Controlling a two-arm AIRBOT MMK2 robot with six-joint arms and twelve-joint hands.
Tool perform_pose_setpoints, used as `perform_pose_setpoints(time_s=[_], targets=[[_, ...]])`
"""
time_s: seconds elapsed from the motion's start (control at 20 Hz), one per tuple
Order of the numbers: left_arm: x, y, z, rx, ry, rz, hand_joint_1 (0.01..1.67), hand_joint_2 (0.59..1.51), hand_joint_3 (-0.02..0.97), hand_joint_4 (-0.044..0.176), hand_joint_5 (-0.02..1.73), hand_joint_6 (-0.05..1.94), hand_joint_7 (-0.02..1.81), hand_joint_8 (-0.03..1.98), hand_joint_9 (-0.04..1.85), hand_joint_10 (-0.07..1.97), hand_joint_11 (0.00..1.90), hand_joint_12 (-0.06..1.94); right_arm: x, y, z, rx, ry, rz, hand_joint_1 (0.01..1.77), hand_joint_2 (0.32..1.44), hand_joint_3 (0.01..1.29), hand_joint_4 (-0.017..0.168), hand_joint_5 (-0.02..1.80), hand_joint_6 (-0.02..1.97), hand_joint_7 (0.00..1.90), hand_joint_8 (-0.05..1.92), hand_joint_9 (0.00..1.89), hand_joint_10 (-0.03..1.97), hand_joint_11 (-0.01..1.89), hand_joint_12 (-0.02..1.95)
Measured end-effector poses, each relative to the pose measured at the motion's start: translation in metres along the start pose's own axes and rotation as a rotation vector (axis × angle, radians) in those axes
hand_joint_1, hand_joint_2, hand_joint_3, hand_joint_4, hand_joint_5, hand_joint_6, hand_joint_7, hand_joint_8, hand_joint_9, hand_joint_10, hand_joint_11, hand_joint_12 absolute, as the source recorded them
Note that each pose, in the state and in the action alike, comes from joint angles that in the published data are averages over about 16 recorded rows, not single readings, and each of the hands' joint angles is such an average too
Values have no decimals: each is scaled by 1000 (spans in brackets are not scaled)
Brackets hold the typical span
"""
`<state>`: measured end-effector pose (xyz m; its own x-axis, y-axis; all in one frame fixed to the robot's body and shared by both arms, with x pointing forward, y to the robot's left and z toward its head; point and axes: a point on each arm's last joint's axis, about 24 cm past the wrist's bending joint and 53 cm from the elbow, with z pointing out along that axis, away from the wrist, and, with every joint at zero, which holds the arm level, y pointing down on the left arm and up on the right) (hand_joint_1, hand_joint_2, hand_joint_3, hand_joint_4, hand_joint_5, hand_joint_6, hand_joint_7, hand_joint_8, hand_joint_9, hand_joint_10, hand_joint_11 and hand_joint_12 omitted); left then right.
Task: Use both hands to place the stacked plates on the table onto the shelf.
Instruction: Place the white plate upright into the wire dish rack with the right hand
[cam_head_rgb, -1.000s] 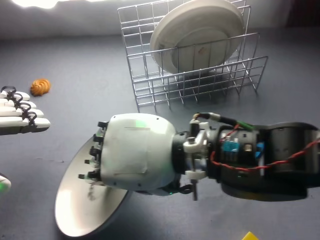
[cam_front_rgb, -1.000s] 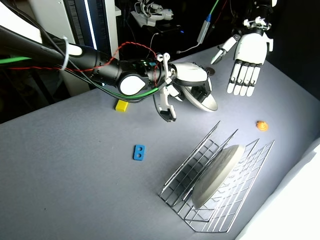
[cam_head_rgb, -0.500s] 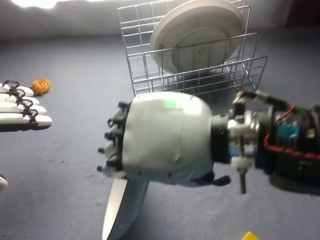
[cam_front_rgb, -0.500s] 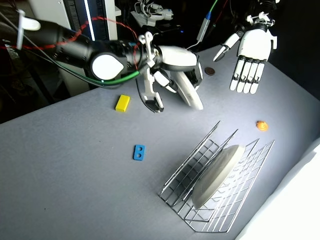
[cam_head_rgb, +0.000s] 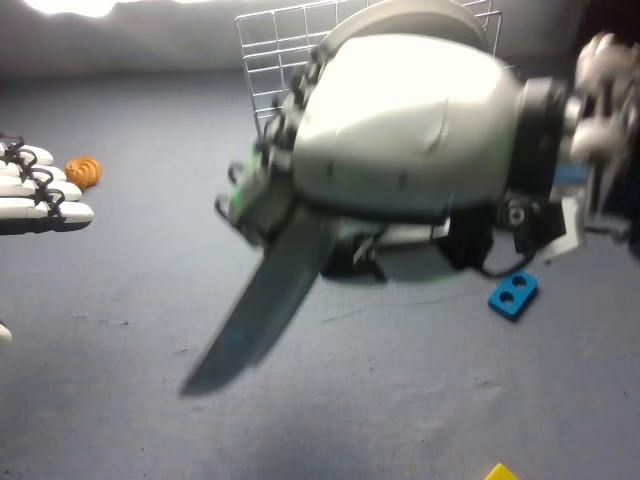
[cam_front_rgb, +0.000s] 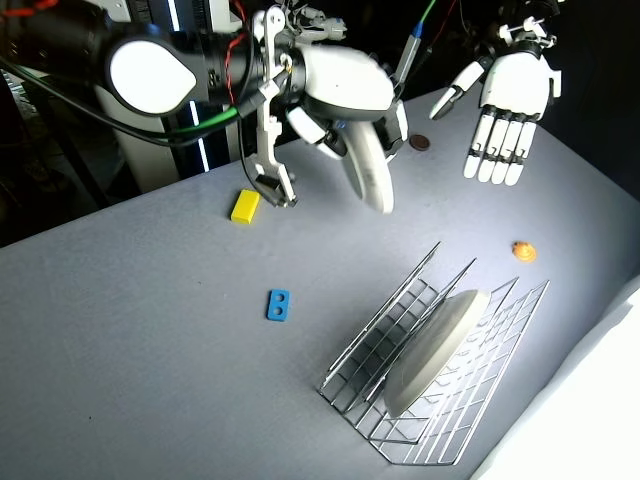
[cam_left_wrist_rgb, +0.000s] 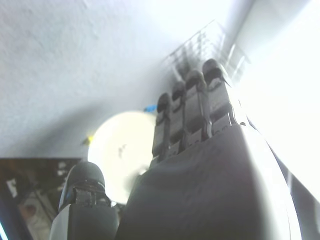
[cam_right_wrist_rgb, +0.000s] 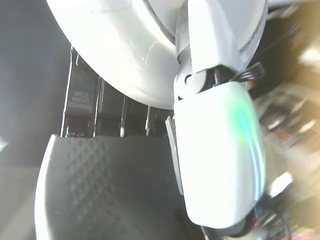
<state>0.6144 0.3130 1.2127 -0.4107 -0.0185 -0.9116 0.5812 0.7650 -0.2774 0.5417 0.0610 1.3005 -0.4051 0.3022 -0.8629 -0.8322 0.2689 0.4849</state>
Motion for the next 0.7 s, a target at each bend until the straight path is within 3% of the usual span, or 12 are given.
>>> perform_pose_setpoints(time_s=[0.4,0.7], targets=[[-4,4,-2,-9,-8,6,14,1135,15,2,128,13,126,1,106,8,23,183,-73,-22,-9,22,-128,349,1357,994,10,-2,926,1094,986,870,982,1072,913,1149],[-4,2,-2,2,-7,11,14,1136,15,3,128,13,131,1,112,8,22,199,-110,-48,-15,53,-206,512,1368,994,10,-2,920,1084,997,865,980,1068,897,1153]])
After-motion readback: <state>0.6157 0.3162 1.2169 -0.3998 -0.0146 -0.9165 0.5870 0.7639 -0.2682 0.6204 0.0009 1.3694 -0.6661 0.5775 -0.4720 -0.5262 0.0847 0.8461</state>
